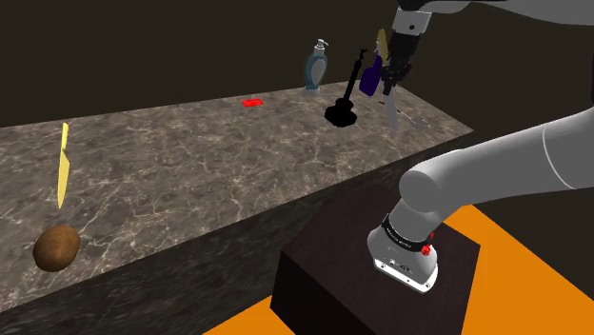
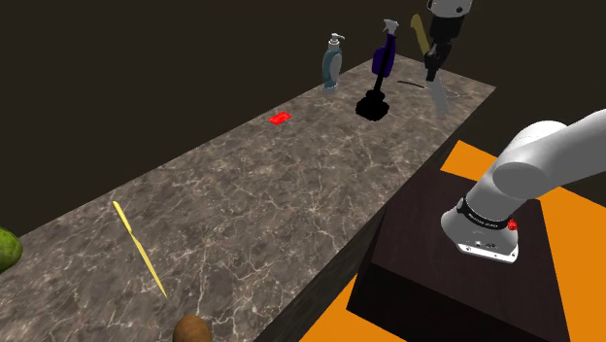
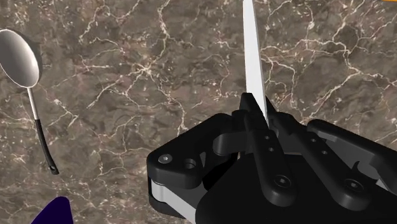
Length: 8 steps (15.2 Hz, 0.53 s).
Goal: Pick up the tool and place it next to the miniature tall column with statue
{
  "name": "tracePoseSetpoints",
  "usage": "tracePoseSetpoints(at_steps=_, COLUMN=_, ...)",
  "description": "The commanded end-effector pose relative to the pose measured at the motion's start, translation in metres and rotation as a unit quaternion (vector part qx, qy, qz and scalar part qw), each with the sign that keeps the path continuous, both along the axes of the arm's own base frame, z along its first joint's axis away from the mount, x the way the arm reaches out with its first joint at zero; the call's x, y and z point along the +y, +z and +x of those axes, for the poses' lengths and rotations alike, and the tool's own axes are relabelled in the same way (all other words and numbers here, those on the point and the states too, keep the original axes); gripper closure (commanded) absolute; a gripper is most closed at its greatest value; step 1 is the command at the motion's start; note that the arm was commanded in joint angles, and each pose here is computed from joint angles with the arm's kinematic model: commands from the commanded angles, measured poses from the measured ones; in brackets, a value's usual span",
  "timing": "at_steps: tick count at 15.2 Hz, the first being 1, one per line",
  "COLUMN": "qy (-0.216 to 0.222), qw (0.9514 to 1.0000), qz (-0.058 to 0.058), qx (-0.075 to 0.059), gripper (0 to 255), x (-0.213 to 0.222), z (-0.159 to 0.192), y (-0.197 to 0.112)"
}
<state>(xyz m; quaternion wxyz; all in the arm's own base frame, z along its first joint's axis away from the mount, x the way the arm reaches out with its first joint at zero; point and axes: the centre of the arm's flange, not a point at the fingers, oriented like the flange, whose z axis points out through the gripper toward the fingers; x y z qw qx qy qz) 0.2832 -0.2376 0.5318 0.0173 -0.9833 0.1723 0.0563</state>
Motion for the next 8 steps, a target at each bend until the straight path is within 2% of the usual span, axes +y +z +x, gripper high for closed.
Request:
tracePoseSetpoints(at_steps=1, qy=0.000, qw=1.0000, qz=0.000, qx=0.000, gripper=255, x=0.000, z=0.000, y=-0.011)
tracePoseSetpoints(at_steps=8, qy=0.000, qw=1.0000, qz=0.000, qx=0.000, gripper=255, x=0.000, z=0.000, y=-0.048)
